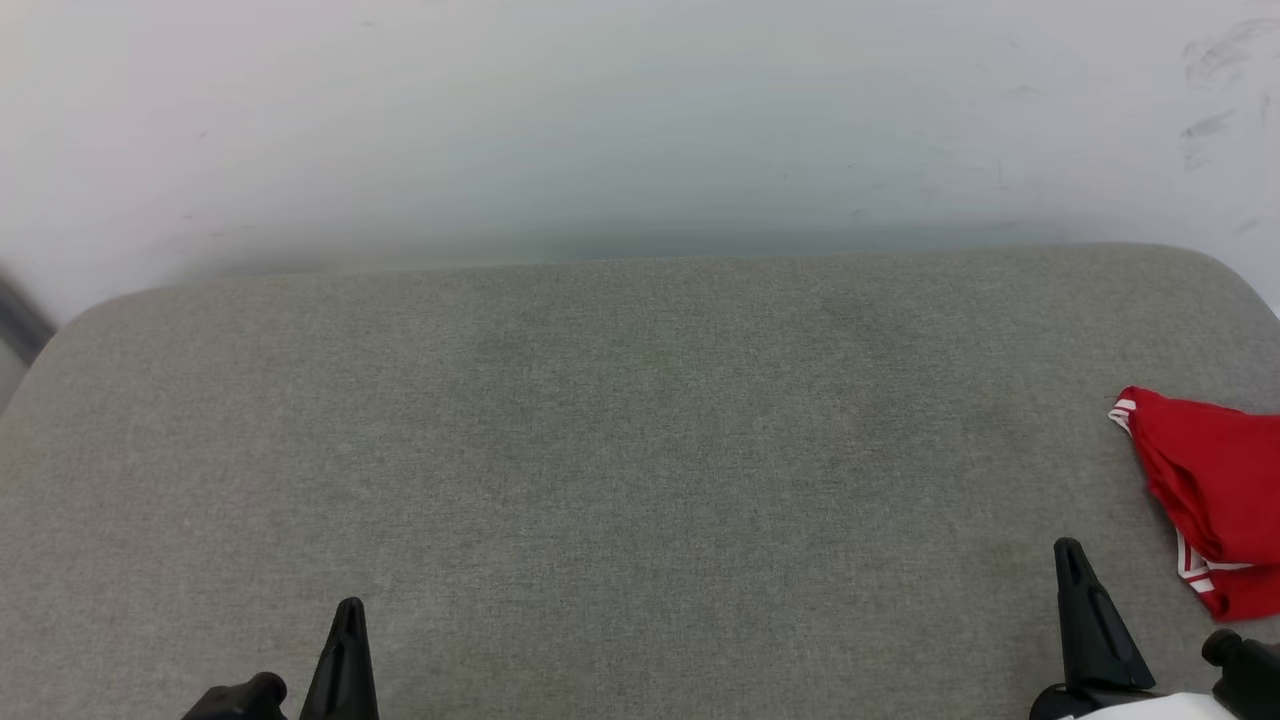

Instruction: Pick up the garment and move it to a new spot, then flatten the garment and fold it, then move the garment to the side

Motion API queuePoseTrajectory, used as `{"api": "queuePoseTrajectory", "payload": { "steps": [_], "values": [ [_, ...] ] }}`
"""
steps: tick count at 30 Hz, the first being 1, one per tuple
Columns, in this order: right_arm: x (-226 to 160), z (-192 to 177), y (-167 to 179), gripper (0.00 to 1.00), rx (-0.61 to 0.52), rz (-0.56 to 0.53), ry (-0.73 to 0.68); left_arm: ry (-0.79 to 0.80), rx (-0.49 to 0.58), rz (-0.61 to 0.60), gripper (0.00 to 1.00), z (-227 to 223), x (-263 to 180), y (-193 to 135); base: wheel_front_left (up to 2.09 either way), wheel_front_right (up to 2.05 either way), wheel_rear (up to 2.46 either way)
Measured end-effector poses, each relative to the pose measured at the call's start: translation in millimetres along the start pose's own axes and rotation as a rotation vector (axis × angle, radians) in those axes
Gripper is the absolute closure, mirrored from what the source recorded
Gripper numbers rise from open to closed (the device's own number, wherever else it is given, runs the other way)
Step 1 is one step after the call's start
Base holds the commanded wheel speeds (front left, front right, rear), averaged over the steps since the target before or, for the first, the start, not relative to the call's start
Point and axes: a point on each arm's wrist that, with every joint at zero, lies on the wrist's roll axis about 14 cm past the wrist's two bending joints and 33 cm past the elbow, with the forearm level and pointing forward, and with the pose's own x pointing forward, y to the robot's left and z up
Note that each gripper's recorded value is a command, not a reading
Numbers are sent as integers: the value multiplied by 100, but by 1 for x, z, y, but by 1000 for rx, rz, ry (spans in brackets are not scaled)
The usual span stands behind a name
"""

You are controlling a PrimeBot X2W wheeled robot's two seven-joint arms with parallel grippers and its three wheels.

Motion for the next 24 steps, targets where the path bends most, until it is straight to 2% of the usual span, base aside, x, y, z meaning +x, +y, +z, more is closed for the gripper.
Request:
{"api": "queuePoseTrajectory", "payload": {
  "steps": [24],
  "values": [
    [17, 0, -9, 100, 365, -54, 16, 66, -406, 7, 100, -5, 21, 2, 0, 0, 0]
  ]
}}
